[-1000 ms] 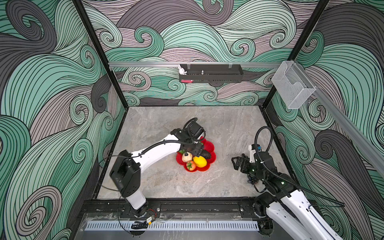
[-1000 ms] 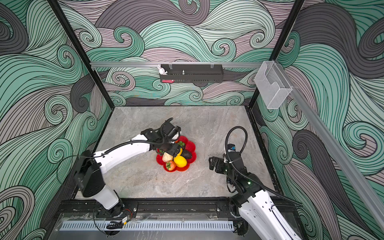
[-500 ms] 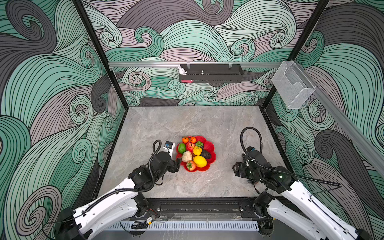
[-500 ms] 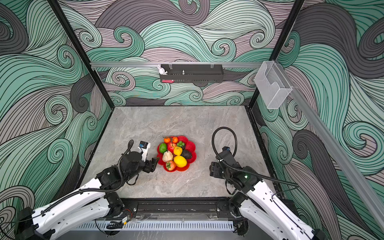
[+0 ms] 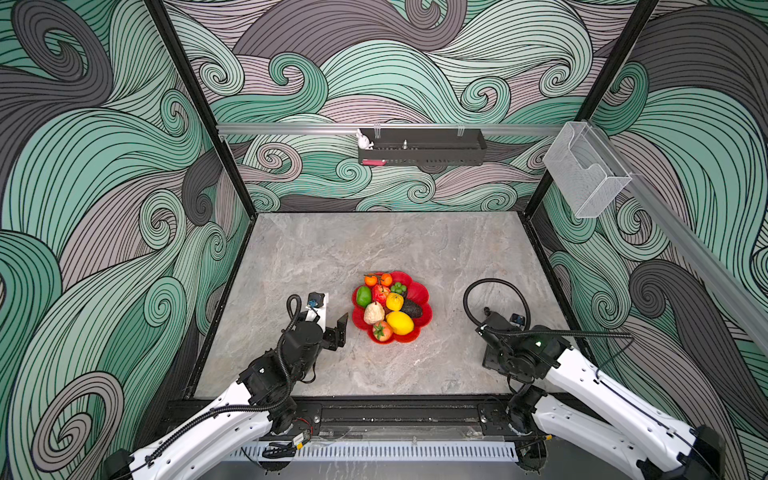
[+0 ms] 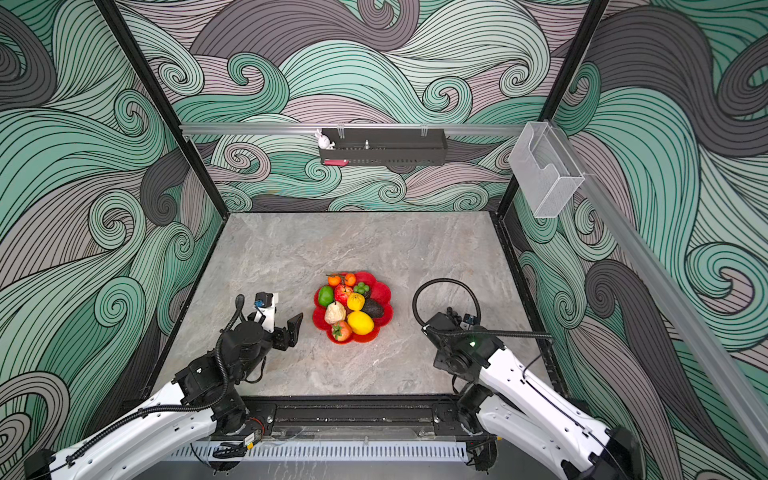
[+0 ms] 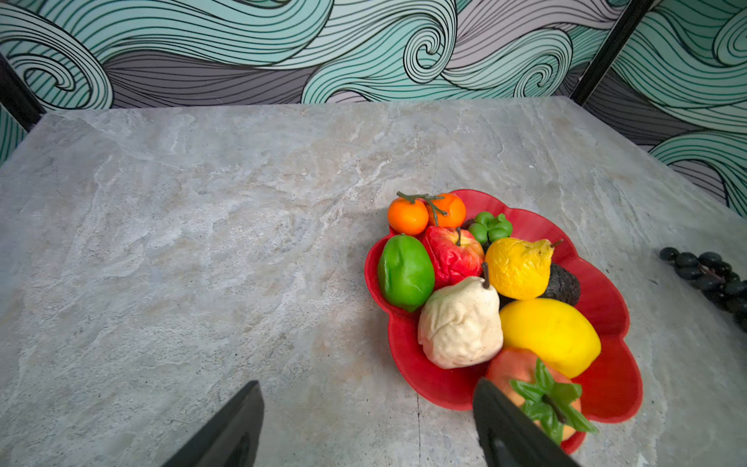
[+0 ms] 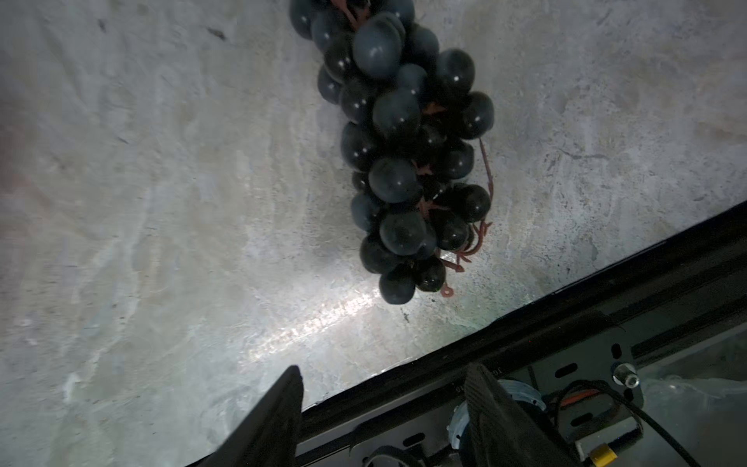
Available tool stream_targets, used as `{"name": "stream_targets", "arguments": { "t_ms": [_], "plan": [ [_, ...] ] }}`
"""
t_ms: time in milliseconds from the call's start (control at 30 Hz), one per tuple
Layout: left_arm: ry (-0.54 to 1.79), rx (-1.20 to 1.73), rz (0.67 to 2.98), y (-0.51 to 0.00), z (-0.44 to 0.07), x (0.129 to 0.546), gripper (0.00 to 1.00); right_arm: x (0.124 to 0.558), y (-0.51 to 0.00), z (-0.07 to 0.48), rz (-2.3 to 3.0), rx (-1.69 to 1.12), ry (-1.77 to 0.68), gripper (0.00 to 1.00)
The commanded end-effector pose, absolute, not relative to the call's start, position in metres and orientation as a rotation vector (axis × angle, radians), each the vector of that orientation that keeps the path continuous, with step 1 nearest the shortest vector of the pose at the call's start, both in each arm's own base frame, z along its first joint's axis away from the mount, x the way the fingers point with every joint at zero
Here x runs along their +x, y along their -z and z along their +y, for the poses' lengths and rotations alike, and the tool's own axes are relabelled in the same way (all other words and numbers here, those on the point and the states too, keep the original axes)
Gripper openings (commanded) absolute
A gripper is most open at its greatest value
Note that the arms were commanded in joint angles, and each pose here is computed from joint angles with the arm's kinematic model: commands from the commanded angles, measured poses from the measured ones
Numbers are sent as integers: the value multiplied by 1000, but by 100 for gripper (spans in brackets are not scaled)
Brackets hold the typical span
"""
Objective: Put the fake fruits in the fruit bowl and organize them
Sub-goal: 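Withdraw the left gripper while the right gripper moves to the dark grapes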
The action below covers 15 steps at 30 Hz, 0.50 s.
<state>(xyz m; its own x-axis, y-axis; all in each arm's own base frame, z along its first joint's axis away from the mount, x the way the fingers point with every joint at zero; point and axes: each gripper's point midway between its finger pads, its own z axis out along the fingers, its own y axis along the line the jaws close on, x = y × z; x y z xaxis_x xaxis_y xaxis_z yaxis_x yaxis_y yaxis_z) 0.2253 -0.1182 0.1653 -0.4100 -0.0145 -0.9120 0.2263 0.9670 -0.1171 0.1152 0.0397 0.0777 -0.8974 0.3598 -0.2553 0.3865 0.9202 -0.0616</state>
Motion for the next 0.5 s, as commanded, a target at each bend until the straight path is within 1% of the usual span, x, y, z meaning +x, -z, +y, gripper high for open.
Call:
{"name": "stream_targets", "arguments": {
  "t_ms": [0,200,300,467],
  "plan": [
    [244,87,1956,-172,-106,226,83,100,-64,31,2878,683,231,58],
    [267,63,1934,-176,-103,223,84,95,-45,24,2896,767,268,43],
    [269,60,1928,-177,-102,222,84,99,-40,21,2899,778,301,40],
    [266,55,1927,-177,-101,222,84,111,-44,10,2878,738,423,40]
  ]
}}
